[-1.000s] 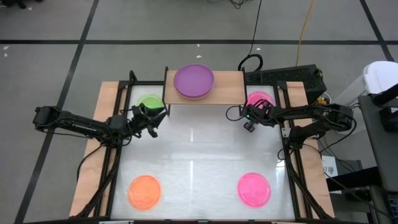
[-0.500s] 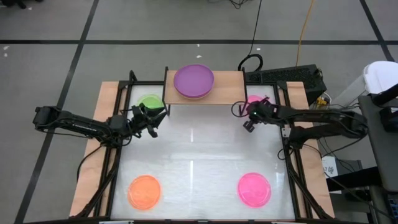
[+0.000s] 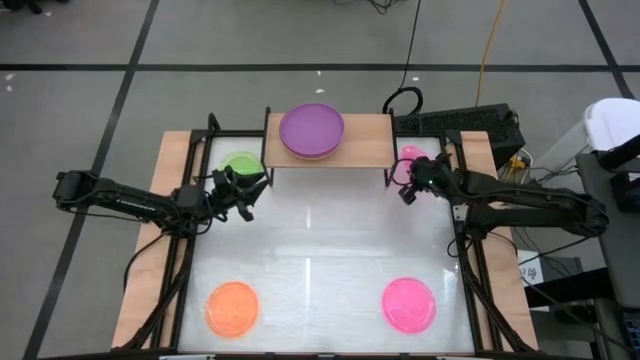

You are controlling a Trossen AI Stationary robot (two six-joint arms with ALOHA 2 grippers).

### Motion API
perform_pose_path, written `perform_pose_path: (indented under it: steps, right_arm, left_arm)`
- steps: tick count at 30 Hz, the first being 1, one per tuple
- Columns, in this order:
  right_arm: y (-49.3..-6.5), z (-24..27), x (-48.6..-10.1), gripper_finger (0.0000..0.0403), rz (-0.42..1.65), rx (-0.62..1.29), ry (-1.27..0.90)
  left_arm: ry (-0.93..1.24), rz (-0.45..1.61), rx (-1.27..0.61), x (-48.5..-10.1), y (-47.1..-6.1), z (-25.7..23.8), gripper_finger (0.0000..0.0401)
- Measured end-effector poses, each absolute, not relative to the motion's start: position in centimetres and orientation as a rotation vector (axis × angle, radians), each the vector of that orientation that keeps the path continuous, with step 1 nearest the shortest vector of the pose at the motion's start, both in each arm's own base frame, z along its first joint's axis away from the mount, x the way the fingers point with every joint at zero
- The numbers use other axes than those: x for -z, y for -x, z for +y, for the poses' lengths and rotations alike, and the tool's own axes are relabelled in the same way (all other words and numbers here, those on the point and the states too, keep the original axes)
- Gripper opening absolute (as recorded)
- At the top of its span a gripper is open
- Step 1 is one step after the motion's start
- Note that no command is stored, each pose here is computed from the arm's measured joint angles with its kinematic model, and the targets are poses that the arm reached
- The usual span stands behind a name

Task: Place and stack plates onto a shelf
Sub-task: Put the top light pink plate on the shelf

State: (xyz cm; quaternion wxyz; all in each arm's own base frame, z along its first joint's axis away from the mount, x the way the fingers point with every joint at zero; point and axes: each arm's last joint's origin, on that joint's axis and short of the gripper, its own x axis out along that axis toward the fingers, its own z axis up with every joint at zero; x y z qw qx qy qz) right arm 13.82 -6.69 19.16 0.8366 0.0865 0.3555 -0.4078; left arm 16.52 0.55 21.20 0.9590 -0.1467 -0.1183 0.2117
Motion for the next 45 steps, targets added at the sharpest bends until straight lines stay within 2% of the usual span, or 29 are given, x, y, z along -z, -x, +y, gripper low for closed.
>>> perform_pose_path:
  steps: [12, 21, 27, 32, 38, 45]
  right_arm:
    - [-14.2, -6.6, -22.0, 0.0000, 0.481, 0.821, -0.123]
    - [-14.5, -6.9, -26.3, 0.0000, 0.385, 0.887, -0.021]
    - [-15.3, -7.1, -29.2, 0.0000, 0.312, 0.865, -0.007]
    - [-17.6, -6.7, -30.8, 0.0000, 0.291, 0.781, 0.003]
    - [-21.7, -6.4, -31.4, 0.0000, 0.366, 0.697, 0.127]
    - [-25.8, -7.0, -28.3, 0.0000, 0.589, 0.623, 0.318]
  left_arm:
    - [0.298, -0.240, -0.429, -21.2, -16.5, 0.5, 0.0157]
    - [0.301, -0.241, -0.429, -21.2, -16.5, 0.5, 0.0157]
    - [0.300, -0.240, -0.429, -21.2, -16.5, 0.5, 0.0157]
    - [0.300, -0.243, -0.454, -21.2, -16.5, 0.6, 0.0157]
    - [0.300, -0.242, -0.455, -21.2, -16.5, 0.6, 0.0157]
    - [0.299, -0.240, -0.455, -21.2, -16.5, 0.6, 0.0157]
